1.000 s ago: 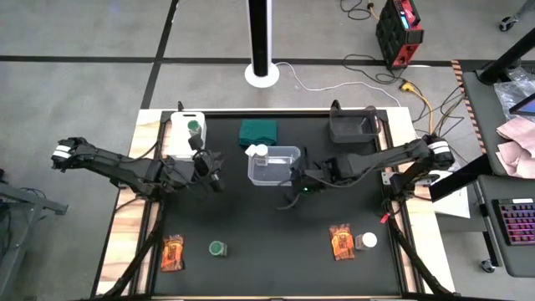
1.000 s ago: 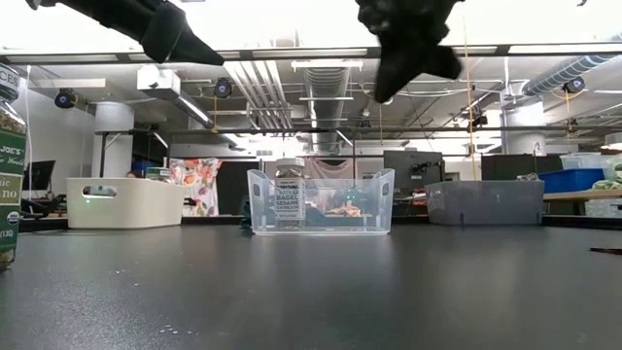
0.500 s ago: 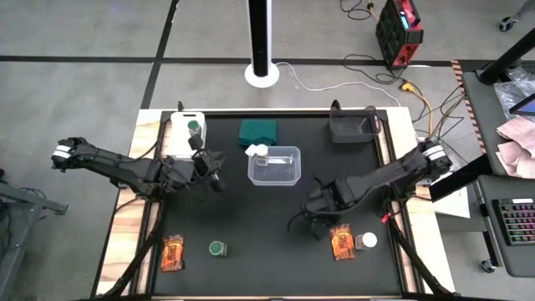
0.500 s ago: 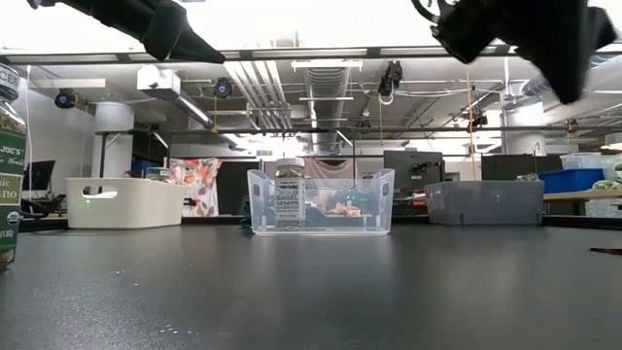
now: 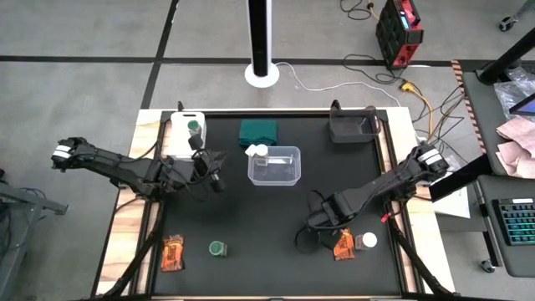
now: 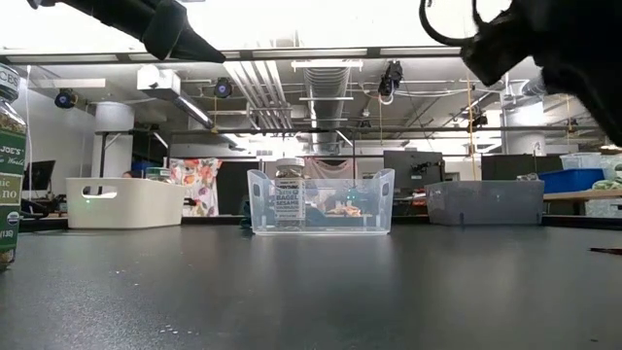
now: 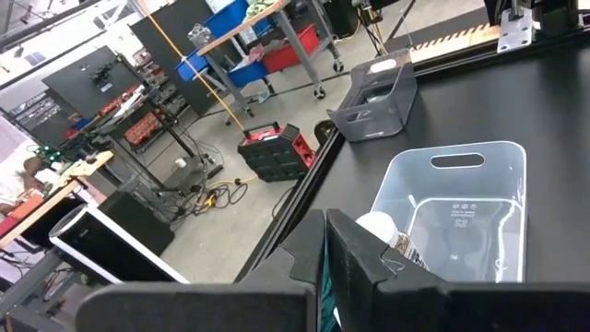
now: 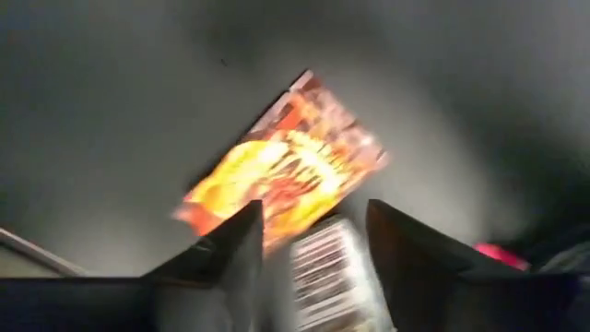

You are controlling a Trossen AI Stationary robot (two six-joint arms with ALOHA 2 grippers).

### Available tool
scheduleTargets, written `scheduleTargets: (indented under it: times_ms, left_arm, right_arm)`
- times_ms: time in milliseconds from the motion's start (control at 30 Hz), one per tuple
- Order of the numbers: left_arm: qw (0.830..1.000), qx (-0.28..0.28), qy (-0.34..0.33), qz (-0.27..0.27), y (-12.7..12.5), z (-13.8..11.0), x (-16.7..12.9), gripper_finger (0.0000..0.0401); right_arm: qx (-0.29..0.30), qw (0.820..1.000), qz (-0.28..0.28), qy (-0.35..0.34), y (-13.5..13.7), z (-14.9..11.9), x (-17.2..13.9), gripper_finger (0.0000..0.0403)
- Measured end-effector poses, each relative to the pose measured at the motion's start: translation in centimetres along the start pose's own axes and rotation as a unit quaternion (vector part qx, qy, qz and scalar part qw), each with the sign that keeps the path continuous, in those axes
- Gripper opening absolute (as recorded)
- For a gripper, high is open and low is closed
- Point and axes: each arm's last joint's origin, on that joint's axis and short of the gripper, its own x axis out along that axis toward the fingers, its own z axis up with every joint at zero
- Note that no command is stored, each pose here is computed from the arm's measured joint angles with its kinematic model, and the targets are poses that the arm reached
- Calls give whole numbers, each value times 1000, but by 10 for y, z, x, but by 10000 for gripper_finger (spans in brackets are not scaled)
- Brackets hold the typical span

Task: Sort spices by type
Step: Put the bottom right spice pack into the black bin

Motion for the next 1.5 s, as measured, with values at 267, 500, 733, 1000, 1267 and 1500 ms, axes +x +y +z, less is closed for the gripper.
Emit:
scheduleTargets:
  times_ms: [267,500,733,1000,1267,1500]
  left_arm:
    - [997,-22,17,-67,-6,8,-27,0]
    - [985,-63,31,-159,-21,14,-61,0]
    - [990,-61,14,-127,-25,18,-67,0]
    - [996,-61,8,-61,-22,18,-66,0]
    - [996,-58,9,-61,-22,17,-66,0]
    - [997,-45,12,-61,-25,16,-65,0]
  right_arm:
    - [-191,981,-38,1,1,-19,16,236]
    - [-223,973,-51,4,0,-25,25,230]
    - [-261,964,-47,-1,-1,-25,37,219]
    - [-283,957,-28,-50,-4,-14,59,216]
    - [-279,957,-55,-52,-15,-14,75,207]
    - [-281,957,-39,-61,-13,-11,82,193]
